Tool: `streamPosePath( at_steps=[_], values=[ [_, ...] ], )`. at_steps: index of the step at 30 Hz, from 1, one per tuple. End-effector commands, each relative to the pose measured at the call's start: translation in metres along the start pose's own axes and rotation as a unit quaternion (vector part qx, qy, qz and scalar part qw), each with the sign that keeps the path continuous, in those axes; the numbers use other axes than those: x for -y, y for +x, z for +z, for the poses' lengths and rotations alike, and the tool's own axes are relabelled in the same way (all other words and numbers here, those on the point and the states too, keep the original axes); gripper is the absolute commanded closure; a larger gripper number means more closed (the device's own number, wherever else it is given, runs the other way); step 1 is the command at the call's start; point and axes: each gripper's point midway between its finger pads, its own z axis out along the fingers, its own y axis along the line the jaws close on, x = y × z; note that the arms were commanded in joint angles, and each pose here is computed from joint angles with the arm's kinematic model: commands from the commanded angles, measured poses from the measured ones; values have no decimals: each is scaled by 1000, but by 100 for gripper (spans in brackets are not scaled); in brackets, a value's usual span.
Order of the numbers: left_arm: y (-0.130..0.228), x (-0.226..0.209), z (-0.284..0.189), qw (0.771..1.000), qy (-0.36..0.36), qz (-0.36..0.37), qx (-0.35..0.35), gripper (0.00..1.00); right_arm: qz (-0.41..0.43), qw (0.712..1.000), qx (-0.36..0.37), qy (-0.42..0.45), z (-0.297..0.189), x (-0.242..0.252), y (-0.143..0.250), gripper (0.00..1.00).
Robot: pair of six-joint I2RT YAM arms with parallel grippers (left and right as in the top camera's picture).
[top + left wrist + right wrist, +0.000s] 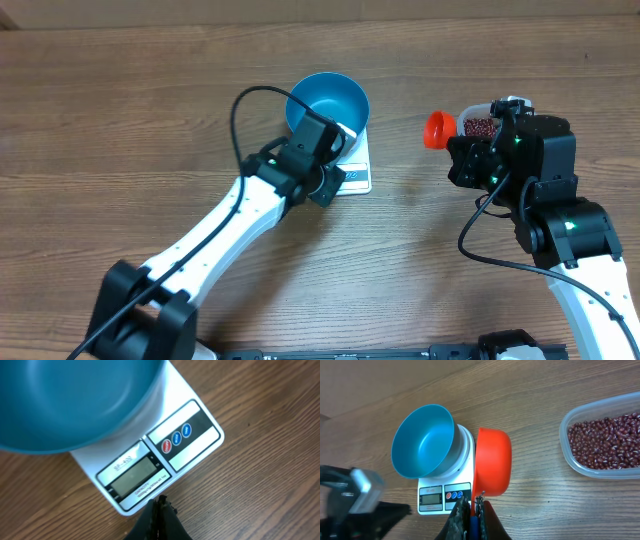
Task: Scoop item into bowl and weigh 150g on scale
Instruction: 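Move the left gripper down to the scale's buttons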
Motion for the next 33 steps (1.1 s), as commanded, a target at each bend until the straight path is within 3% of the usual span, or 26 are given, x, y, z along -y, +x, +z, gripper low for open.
streamPosePath(
  at_steps=[1,16,33],
  values=[
    [7,10,21,999,6,41,-19,96,-9,1000,16,-11,-8,-9,-11,96],
    [0,2,72,998,-25,52,-7,96,-9,1000,16,-11,-8,-9,-11,96],
    [-11,-1,74,998,-37,49,14,96,-9,1000,16,-11,-8,-9,-11,96]
  ],
)
